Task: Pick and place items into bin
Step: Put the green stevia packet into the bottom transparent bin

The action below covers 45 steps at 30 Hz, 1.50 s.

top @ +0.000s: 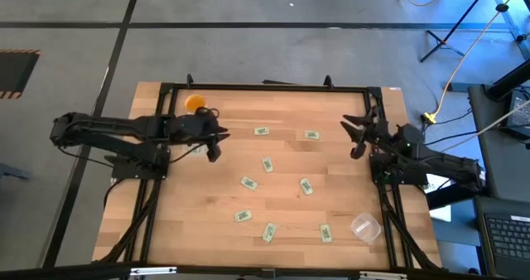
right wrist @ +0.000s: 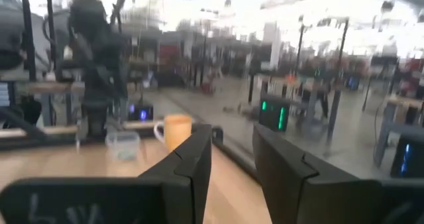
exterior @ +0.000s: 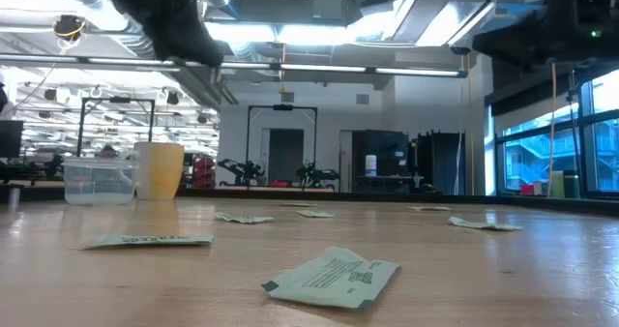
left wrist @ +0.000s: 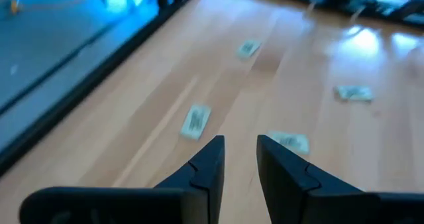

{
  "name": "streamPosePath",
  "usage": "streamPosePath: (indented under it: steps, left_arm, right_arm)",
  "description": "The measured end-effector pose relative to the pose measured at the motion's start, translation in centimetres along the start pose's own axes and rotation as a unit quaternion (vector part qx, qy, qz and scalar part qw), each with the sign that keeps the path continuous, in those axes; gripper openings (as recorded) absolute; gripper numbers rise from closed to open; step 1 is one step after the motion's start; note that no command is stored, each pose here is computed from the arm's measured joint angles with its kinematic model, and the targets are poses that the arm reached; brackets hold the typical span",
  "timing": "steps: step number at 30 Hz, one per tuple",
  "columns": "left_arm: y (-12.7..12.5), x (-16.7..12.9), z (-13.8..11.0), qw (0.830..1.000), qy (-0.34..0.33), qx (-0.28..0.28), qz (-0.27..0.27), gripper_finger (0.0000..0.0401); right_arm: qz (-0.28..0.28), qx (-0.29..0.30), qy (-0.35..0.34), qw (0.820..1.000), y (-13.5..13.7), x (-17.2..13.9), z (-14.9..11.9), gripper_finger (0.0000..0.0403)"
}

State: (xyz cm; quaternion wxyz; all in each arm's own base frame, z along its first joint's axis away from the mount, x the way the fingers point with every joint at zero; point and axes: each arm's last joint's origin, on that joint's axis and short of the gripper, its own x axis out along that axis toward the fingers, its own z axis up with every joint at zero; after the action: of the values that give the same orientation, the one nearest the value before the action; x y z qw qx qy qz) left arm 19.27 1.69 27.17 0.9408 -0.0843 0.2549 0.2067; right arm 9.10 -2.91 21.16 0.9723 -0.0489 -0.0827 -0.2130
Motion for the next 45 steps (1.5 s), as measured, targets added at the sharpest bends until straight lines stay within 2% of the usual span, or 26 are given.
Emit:
streamPosePath:
  steps: [7, 11, 14, 18, 21, 24, 27, 34, 37, 40, 43, 45]
  left_arm:
    - [1.2, -1.2, -1.3, 0.997, -0.076, 0.02, -0.007, 0.0084]
    - [2.2, -1.9, -2.6, 0.993, -0.116, 0.024, -0.003, 0.0084]
    - [2.9, -2.3, -3.8, 0.99, -0.142, 0.025, 0.004, 0.0084]
    - [3.6, -2.7, -4.9, 0.983, -0.18, 0.027, 0.012, 0.0084]
    - [3.9, -3.1, -5.1, 0.979, -0.201, 0.008, 0.013, 0.0084]
    - [4.1, -3.6, -4.6, 0.972, -0.232, -0.033, 0.01, 0.0084]
    - [4.2, -4.0, -4.2, 0.965, -0.259, -0.045, 0.009, 0.0084]
    - [4.3, -4.0, -4.2, 0.966, -0.259, 0.004, 0.023, 0.0084]
    - [4.2, -3.9, -4.3, 0.967, -0.252, 0.008, 0.023, 0.0084]
    - [4.2, -3.9, -4.3, 0.968, -0.25, -0.028, 0.009, 0.0084]
    - [4.0, -3.9, -4.4, 0.967, -0.247, -0.051, -0.029, 0.0084]
    - [3.8, -3.9, -4.4, 0.967, -0.241, -0.042, -0.071, 0.0084]
  right_arm:
    - [0.012, -0.023, 0.081, 0.996, 0.2, 2.3, 2.5, 0.0116]
    - [0.019, -0.036, 0.152, 0.987, 0.4, 3.8, 3.2, 0.0116]
    - [0.023, -0.047, 0.18, 0.982, 0.5, 4.9, 3.4, 0.0116]
    - [0.025, -0.064, 0.175, 0.982, 0.7, 6.2, 3.8, 0.0116]
    - [0.024, -0.064, 0.168, 0.983, 0.8, 6.6, 3.8, 0.0116]
    - [0.02, -0.039, 0.169, 0.985, 0.8, 6.7, 3.7, 0.0116]
    - [0.015, -0.012, 0.172, 0.985, 0.8, 6.7, 3.7, 0.0116]
    - [0.031, -0.081, 0.179, 0.98, 0.9, 7.1, 3.3, 0.0116]
    - [0.051, -0.083, 0.2, 0.975, 1.3, 7.3, 2.7, 0.0116]
    - [0.088, 0.004, 0.217, 0.972, 2.1, 7.6, 2.2, 0.0116]
    - [0.19, 0.048, 0.254, 0.947, 3.5, 7.3, 1.5, 0.0116]
    - [0.245, 0.066, 0.271, 0.929, 4.6, 7.1, 1.2, 0.0116]
